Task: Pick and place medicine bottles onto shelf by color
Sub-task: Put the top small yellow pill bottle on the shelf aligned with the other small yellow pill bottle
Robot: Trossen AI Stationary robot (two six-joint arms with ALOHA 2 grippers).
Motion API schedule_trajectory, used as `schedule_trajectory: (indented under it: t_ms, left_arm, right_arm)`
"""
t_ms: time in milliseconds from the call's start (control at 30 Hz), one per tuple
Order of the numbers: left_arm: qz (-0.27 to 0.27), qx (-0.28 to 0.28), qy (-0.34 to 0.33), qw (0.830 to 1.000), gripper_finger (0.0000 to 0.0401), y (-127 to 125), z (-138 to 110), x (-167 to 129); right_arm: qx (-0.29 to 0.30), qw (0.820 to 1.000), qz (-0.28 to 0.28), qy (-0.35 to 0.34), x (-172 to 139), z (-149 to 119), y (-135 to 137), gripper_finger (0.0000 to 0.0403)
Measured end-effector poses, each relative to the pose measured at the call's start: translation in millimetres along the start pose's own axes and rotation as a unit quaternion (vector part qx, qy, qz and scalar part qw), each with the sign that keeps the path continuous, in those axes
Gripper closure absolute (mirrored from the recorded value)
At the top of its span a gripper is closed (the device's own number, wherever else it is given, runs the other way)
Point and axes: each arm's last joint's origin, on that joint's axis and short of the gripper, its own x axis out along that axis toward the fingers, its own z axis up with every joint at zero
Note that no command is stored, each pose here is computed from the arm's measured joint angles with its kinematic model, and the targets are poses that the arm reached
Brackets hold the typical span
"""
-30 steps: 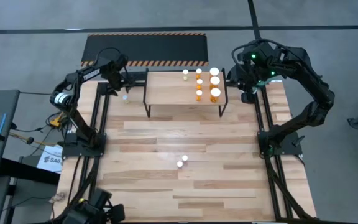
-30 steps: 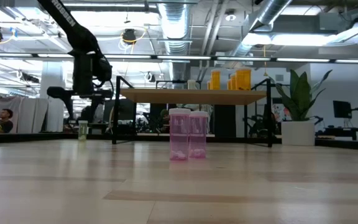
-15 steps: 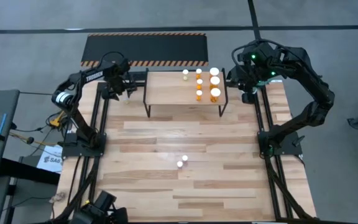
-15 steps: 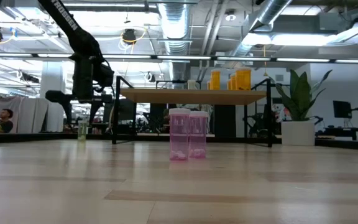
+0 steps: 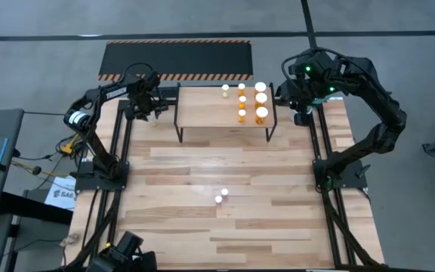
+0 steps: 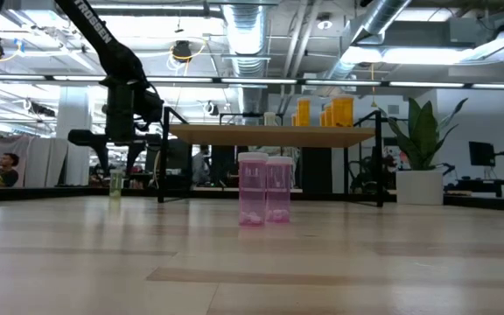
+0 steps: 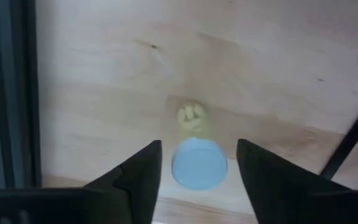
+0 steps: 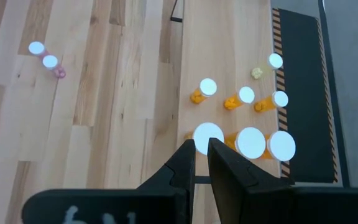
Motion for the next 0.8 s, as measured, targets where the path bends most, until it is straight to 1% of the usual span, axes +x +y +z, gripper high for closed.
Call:
schedule_trajectory:
  t_ms: [167, 300, 667, 800]
  left_arm:
    - [0.0, 0.0, 0.0, 1.0, 0.0258, 0.0, 0.0, 0.0]
    - [0.002, 0.0, 0.002, 1.0, 0.0274, 0.3, -0.3, 0.0]
    - [0.004, 0.008, 0.002, 1.0, 0.0289, 0.7, -0.5, 0.0]
    - [0.013, 0.02, 0.01, 1.0, 0.0289, 2.0, -1.8, -0.9]
  right_arm:
    - [0.0, 1.0, 0.0, 0.0, 0.0, 0.0, 0.0, 0.0338]
    - [0.0, 1.0, 0.0, 0.0, 0.0, 0.0, 0.0, 0.0338]
    - [0.0, 1.0, 0.0, 0.0, 0.0, 0.0, 0.0, 0.0338]
    - [0.0, 1.0, 0.0, 0.0, 0.0, 0.0, 0.0, 0.0338]
